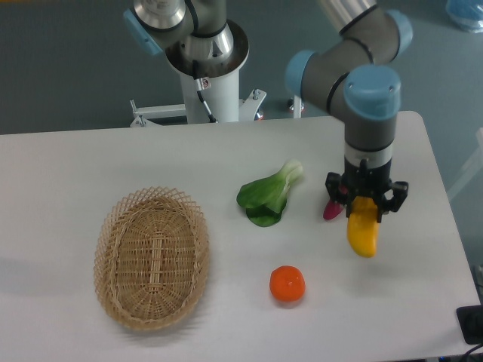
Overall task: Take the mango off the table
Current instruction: 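Lift the held mango up off the table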
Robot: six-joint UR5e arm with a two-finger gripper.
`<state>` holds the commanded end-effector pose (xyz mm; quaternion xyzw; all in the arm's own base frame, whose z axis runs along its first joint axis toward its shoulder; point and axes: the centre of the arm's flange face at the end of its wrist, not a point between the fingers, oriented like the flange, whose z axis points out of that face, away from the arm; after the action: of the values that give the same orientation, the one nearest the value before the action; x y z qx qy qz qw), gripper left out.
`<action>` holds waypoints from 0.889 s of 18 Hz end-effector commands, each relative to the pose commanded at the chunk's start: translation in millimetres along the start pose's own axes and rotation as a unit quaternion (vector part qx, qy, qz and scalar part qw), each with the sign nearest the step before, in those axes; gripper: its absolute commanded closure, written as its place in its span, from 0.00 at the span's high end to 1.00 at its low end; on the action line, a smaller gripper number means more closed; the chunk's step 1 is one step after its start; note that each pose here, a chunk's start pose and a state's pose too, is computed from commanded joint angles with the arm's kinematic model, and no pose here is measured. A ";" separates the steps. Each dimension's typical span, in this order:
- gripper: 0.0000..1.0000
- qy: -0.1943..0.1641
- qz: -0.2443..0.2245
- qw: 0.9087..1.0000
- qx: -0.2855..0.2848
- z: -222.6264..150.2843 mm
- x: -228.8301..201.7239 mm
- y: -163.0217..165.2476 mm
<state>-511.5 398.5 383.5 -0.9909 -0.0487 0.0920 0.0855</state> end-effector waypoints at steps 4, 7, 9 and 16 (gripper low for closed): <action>0.55 0.002 -0.007 1.000 0.007 -10.4 -10.0 1.5; 0.55 -0.001 -0.006 1.000 0.010 -13.8 -11.6 -0.1; 0.55 -0.001 -0.006 1.000 0.010 -13.9 -11.6 -0.1; 0.55 0.000 -0.007 1.000 0.011 -14.4 -12.4 0.3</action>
<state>-520.9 394.4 399.6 -0.9895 -0.0547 0.0922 0.0966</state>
